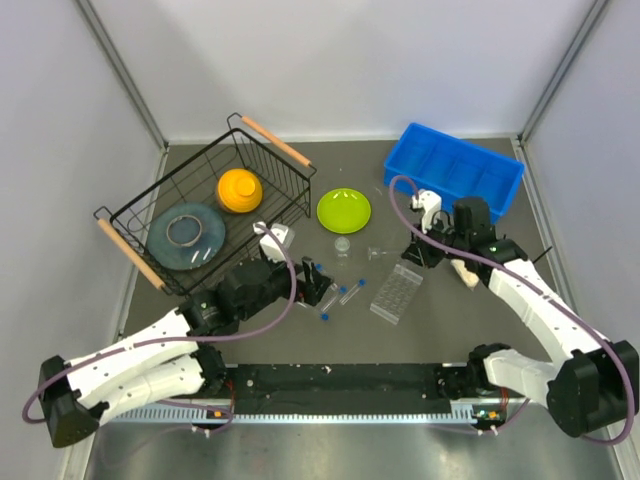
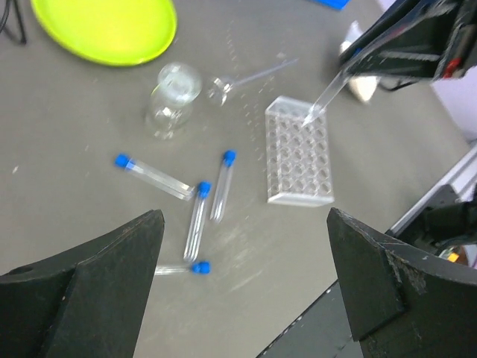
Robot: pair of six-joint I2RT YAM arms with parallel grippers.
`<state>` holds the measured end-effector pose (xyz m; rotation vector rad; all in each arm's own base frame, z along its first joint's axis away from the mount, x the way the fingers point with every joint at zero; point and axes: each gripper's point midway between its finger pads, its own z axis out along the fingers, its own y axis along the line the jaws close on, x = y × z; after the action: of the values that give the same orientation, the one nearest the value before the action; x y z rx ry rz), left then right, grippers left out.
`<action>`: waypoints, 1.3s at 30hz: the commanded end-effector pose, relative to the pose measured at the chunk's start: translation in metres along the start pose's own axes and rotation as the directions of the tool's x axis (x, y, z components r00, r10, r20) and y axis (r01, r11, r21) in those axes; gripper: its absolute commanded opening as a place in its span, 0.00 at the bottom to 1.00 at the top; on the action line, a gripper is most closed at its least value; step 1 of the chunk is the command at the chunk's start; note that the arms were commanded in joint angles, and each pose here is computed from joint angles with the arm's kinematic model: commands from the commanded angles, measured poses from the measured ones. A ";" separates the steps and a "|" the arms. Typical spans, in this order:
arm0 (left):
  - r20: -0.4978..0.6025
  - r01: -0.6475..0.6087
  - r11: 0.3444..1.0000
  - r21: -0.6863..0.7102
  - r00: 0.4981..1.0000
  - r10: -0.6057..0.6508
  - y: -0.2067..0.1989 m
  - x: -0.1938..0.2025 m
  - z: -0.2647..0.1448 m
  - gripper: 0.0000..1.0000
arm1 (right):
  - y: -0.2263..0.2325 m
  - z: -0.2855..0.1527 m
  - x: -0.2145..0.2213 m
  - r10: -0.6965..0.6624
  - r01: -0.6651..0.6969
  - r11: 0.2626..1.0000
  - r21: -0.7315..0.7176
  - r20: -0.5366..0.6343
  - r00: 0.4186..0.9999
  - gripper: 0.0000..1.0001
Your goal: Organize the chemistry lab equipment
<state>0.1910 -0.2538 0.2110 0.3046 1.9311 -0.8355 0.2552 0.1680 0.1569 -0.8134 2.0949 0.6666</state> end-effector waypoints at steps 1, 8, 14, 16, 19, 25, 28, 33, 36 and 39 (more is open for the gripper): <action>-0.015 0.048 0.997 -0.067 0.999 -0.049 0.022 0.017 -0.009 0.96 | -0.031 0.009 -0.022 -0.114 0.105 0.987 0.123 0.064 0.991 0.11; -0.039 0.069 0.992 -0.105 0.997 -0.074 0.035 0.034 -0.012 0.96 | -0.035 0.029 -0.019 -0.109 0.104 0.990 0.100 0.043 0.993 0.11; -0.043 0.070 0.990 -0.124 0.996 -0.076 0.040 0.038 -0.011 0.96 | -0.028 0.037 -0.004 -0.104 0.103 0.993 0.062 0.017 0.994 0.11; -0.044 0.074 0.990 -0.124 0.996 -0.080 0.040 0.039 -0.009 0.96 | -0.025 0.040 -0.001 -0.104 0.103 0.993 0.051 0.012 0.994 0.11; -0.049 0.075 0.989 -0.127 0.995 -0.082 0.040 0.040 -0.008 0.96 | -0.025 0.044 0.005 -0.101 0.101 0.994 0.044 -0.001 0.995 0.11; -0.049 0.076 0.989 -0.129 0.995 -0.083 0.041 0.041 -0.008 0.96 | -0.027 0.050 0.012 -0.090 0.091 0.995 0.040 -0.018 0.996 0.11; -0.046 0.081 0.988 -0.133 0.995 -0.088 0.042 0.041 -0.008 0.96 | -0.027 0.053 0.016 -0.083 0.084 0.996 0.033 -0.028 0.996 0.12; -0.046 0.081 0.988 -0.133 0.995 -0.088 0.042 0.041 -0.008 0.96 | -0.027 0.057 0.021 -0.074 0.075 0.997 0.026 -0.037 0.997 0.12; -0.046 0.082 0.987 -0.136 0.995 -0.089 0.043 0.041 -0.009 0.96 | -0.024 0.054 0.020 -0.076 0.077 0.997 0.020 -0.031 0.997 0.12; -0.045 0.081 0.987 -0.136 0.995 -0.088 0.043 0.041 -0.009 0.96 | -0.020 0.049 0.018 -0.086 0.086 0.996 0.012 -0.016 0.996 0.12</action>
<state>0.1830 -0.2231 0.1559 0.1970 2.0772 -0.7483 0.2948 0.1775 0.1115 -0.8641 2.0822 0.5765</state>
